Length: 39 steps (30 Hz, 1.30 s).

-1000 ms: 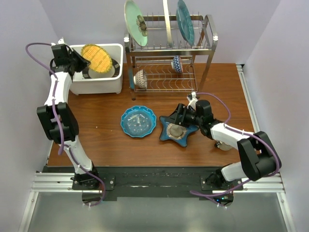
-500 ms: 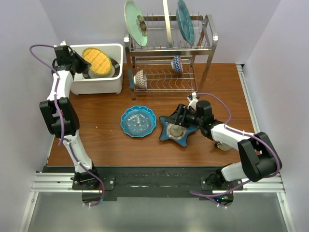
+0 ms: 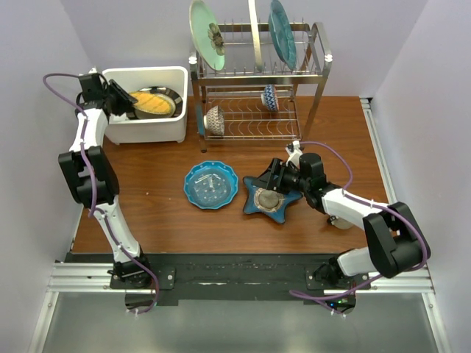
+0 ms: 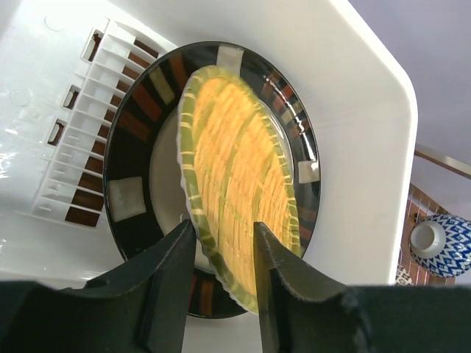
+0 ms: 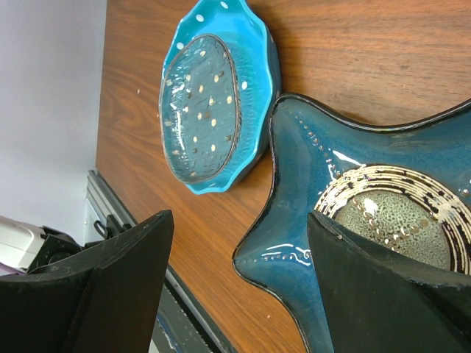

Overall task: Place the plates into the plastic bin on the countertop
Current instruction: Place the plate in the plastic bin, then pick up the plate at the center of the board.

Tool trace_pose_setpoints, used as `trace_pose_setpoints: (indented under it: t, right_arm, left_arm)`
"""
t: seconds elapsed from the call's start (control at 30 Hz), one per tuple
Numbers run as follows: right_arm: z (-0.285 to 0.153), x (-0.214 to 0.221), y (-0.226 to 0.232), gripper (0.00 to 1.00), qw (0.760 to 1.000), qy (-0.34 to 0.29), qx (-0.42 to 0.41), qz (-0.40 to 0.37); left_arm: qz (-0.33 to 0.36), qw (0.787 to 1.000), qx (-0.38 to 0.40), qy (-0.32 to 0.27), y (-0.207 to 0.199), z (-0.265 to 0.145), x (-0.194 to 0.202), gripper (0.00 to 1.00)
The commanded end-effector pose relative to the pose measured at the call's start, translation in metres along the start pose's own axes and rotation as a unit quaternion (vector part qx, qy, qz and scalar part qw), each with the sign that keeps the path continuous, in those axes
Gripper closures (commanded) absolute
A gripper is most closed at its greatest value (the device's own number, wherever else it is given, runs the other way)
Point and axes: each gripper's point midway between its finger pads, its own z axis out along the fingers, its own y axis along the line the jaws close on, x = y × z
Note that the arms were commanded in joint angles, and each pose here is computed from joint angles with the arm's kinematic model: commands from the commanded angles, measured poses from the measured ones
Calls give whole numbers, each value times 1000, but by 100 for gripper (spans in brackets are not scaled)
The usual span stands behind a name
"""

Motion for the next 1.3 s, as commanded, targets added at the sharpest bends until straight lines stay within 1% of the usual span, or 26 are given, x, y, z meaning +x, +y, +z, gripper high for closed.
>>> trace_pose_setpoints:
  t: [0.0, 0.03, 0.37, 0.6, 0.67, 0.73, 0.8, 1.0, 1.03, 1.07, 1.13, 1.2, 1.23, 1.27]
  right_arm:
    - [-6, -9, 11, 23, 1000, -16, -16, -15]
    - [-6, -9, 13, 23, 1000, -16, -17, -15]
    - [-5, -9, 12, 23, 1000, -13, -15, -17]
    - [-6, -10, 12, 23, 1000, -13, -15, -17]
    - [-6, -11, 13, 23, 1000, -13, -15, -19]
    - [-5, -11, 13, 23, 1000, -12, -14, -18]
    - [-6, -12, 13, 23, 1000, -14, -14, -19]
    - [-5, -11, 13, 22, 1000, -13, -14, -18]
    - [-5, -11, 13, 22, 1000, -13, -14, -18]
    - [-4, -11, 13, 22, 1000, -11, -15, -16]
    - [-3, -10, 14, 22, 1000, -9, -20, -12]
    - [-1, -11, 15, 22, 1000, -10, -24, -9]
    - [-1, -9, 14, 22, 1000, -8, -24, -8]
    - [-1, -10, 15, 22, 1000, -10, -25, -8]
  left_arm:
    - [15, 999, 29, -27, -14, -7, -27, 56]
    - [13, 999, 24, -29, -11, -7, -28, 53]
    - [10, 999, 17, -39, -1, -16, -35, 48]
    - [17, 998, 32, -51, -13, -31, -44, 46]
    - [21, 997, 46, -53, -22, -37, -45, 41]
    - [26, 996, 64, -56, -34, -49, -49, 37]
    - [32, 994, 80, -67, -47, -64, -54, 36]
    - [40, 987, 130, -88, -81, -111, -55, 36]
    - [39, 987, 133, -84, -80, -114, -50, 36]
    - [45, 984, 144, -94, -91, -128, -51, 36]
    - [47, 984, 149, -88, -92, -135, -41, 36]
    - [55, 981, 162, -91, -102, -151, -35, 36]
    - [54, 982, 162, -80, -100, -150, -25, 36]
    - [65, 980, 171, -78, -109, -158, -18, 36]
